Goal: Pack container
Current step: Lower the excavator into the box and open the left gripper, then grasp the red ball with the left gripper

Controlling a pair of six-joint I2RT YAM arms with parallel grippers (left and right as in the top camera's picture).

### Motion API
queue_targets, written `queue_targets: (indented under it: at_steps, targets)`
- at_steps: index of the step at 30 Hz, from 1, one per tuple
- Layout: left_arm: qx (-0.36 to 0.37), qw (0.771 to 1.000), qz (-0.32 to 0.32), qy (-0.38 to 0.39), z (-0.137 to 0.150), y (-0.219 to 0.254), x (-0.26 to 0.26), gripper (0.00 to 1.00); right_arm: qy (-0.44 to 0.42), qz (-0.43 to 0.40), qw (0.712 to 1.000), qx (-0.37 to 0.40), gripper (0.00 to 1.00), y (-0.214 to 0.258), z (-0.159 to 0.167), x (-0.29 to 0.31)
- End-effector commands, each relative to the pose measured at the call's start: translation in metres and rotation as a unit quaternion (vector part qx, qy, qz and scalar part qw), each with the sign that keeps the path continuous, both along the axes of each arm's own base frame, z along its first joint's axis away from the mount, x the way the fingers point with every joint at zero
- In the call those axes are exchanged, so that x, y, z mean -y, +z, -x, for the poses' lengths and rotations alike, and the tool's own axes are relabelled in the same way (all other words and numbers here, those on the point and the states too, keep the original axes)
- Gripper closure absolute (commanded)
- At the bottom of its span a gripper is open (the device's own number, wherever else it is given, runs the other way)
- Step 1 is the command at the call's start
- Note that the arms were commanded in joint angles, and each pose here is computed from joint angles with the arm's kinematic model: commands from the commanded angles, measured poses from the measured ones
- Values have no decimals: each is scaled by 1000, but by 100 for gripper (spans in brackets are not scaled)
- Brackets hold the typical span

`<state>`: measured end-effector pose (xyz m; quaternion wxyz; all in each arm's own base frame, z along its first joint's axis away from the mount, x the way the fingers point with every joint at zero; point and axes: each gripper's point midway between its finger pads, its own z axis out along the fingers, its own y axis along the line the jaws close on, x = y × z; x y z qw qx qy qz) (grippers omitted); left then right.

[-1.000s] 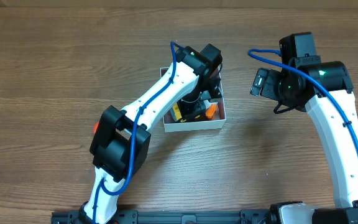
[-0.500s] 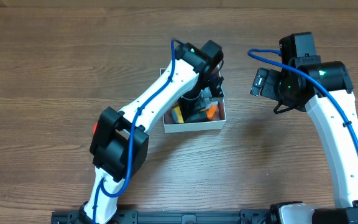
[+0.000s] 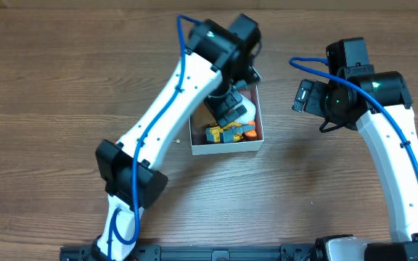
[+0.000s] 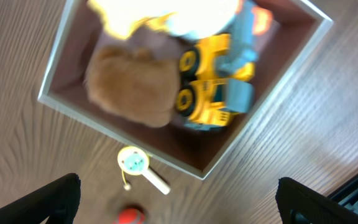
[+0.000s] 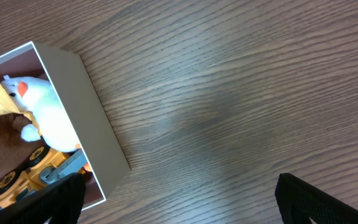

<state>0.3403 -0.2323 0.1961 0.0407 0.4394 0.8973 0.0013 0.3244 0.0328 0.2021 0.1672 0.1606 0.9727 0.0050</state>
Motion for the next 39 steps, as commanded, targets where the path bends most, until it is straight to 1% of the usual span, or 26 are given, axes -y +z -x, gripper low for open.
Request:
queue_targets:
  at_steps: [1,4,6,8,9,13,16,20,22,25,28,34,39]
  targets:
    - [16,985,36,168,-20,25,-42,0,-3,9,1000,1,0,1,0,4]
    - [14,972,74,222,-21,44,-73,0,-3,10,1000,-6,0,-1,4,5]
    - [32,960,86,264,-16,63,-103,0,-3,11,1000,-12,0,-1,6,5]
    - [49,951,92,292,-4,79,-130,0,-3,11,1000,-14,0,-2,7,5]
    - [57,943,94,313,8,88,-149,0,-3,11,1000,-15,0,-2,8,5]
    - [49,926,89,363,39,83,-190,0,-2,10,1000,-15,0,-2,8,5]
    - [9,914,107,391,52,58,-199,0,0,1,1000,-14,0,-2,7,1]
    - [-44,901,72,426,61,-1,-214,0,6,-17,1000,-13,0,-2,6,-5]
    - [-55,887,54,455,61,-32,-221,0,7,-19,1000,-12,0,-2,6,-6]
    - [-50,861,21,506,61,-75,-234,0,7,-19,1000,-9,0,-1,4,-6]
    - [-53,846,11,530,64,-106,-238,0,7,-20,1000,-7,0,-1,4,-6]
    - [-51,844,-13,533,64,-142,-245,0,7,-20,1000,-3,0,0,2,-6]
    - [-43,844,-41,534,58,-166,-256,1,7,-20,1000,-3,0,0,1,-6]
